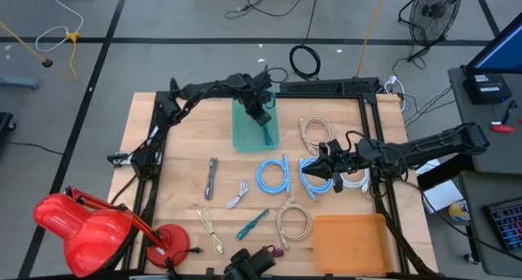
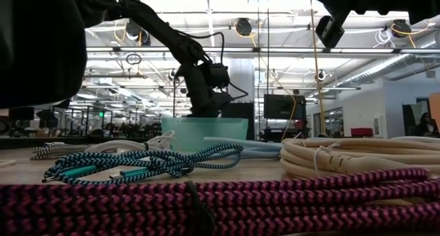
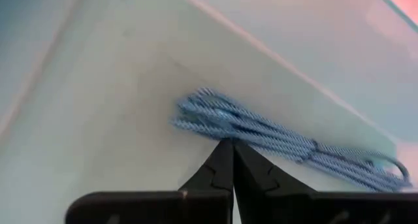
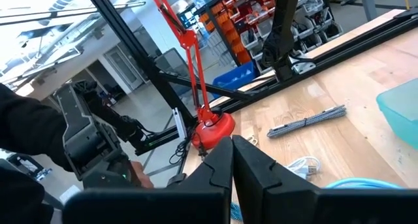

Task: Pick & Place USB Port
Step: Put the top blue charger cable into the blue bin, then put the right light blue charger cable into the orange bin

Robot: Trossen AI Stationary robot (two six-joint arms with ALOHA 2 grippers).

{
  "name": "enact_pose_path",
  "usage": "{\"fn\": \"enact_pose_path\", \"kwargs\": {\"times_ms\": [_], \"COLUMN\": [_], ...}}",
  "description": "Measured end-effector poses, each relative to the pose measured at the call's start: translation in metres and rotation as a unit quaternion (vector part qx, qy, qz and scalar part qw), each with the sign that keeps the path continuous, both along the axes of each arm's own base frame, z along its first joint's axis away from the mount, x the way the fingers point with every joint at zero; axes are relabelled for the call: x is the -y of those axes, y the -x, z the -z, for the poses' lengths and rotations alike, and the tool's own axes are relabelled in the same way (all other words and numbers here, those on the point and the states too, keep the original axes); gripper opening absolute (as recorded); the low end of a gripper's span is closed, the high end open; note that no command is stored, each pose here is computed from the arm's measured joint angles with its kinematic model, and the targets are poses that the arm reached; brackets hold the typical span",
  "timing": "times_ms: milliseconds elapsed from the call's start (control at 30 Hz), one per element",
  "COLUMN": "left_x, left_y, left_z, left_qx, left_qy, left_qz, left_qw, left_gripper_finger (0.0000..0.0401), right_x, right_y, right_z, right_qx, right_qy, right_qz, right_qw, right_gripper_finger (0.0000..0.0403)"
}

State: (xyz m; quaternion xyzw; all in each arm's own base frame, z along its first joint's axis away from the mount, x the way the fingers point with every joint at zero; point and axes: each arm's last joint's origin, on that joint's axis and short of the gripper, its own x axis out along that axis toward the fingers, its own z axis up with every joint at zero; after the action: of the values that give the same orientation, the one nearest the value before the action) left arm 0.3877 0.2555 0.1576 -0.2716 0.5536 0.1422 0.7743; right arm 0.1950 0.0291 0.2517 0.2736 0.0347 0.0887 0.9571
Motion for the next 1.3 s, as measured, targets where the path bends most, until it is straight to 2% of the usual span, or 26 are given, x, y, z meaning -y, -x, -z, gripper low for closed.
{"fn": "enact_pose_path", "kwargs": {"times_ms": [300,633,833,1033,1200,1300], "left_x": [0.000,-0.004,-0.007,-0.012,-0.014,-0.012], "left_y": [0.000,-0.001,0.001,-0.003,-0.001,0.001], "left_z": [0.002,0.000,0.000,-0.003,-0.003,-0.012], "left_qx": [0.003,0.045,0.052,0.099,0.096,0.100], "left_qy": [0.006,0.031,0.036,0.059,0.072,0.074], "left_qz": [0.008,0.022,0.017,0.004,-0.011,-0.010], "left_qw": [1.000,0.998,0.998,0.993,0.993,0.992], "left_gripper_finger": [0.0000,0.0000,0.0000,0.0000,0.0000,0.0000], "right_x": [0.000,0.000,0.000,0.000,0.001,0.000], "right_y": [0.000,0.000,0.000,0.000,0.000,0.000], "right_z": [0.000,0.000,0.000,0.000,0.000,0.000], "right_qx": [0.001,0.000,0.001,0.000,-0.001,-0.002], "right_qy": [0.001,0.001,0.001,-0.003,-0.008,-0.016], "right_qz": [0.000,0.000,0.000,0.001,0.001,0.001], "right_qw": [1.000,1.000,1.000,1.000,1.000,1.000], "right_gripper_finger": [0.0000,0.0000,0.0000,0.0000,0.0000,0.0000]}}
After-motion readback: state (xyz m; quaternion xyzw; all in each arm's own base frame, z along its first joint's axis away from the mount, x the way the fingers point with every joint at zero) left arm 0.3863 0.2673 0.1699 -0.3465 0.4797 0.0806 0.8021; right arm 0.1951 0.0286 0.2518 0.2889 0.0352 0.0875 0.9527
